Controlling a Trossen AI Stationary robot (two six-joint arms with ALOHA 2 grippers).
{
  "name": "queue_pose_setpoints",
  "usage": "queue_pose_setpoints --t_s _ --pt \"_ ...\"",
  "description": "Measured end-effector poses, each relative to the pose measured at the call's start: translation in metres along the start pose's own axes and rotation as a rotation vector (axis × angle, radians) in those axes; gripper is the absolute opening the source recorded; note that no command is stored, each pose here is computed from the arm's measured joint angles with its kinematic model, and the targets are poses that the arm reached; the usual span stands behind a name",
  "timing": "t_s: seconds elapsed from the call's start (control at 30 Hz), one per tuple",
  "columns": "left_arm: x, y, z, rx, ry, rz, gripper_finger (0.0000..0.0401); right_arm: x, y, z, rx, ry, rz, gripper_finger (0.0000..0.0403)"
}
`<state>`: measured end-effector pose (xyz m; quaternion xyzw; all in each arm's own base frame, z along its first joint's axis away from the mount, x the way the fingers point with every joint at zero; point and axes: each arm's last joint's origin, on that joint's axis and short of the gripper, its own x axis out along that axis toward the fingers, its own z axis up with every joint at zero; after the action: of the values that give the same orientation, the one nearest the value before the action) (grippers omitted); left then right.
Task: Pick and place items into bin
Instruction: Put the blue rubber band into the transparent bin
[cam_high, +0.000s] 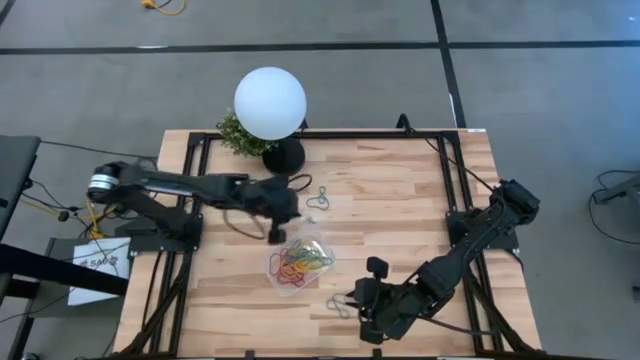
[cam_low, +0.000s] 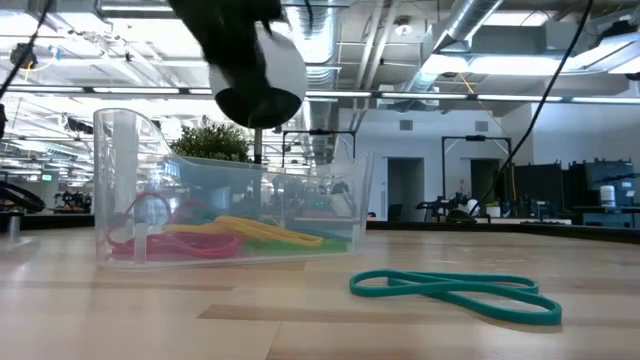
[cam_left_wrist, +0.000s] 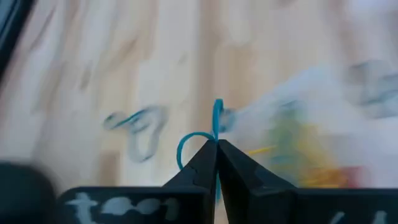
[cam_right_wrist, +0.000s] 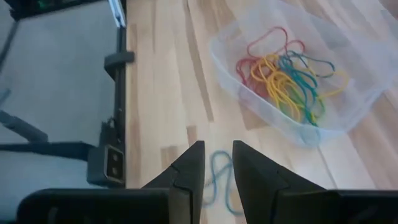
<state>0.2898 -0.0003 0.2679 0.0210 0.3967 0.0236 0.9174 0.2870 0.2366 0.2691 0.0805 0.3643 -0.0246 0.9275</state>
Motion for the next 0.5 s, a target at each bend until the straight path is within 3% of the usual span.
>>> queue_pose_setpoints --t_s 0.13,0.23,0.5 --pt "-0.032 -0.023 0.007 -0.002 -0.103 -0.149 0.0000 -0.002 -0.002 -0.005 -0.029 0.036 -0.023 0.0077" --pt "-0.037 -0.037 0.007 -0.041 -0.112 -0.207 0.0000 -0.002 -0.003 -0.006 -0.036 0.048 -0.033 0.0077" --pt "0.009 -0.063 -0.004 -0.031 0.038 -0.167 0.0000 -0.001 -0.003 -0.006 0.016 0.047 -0.035 0.0077"
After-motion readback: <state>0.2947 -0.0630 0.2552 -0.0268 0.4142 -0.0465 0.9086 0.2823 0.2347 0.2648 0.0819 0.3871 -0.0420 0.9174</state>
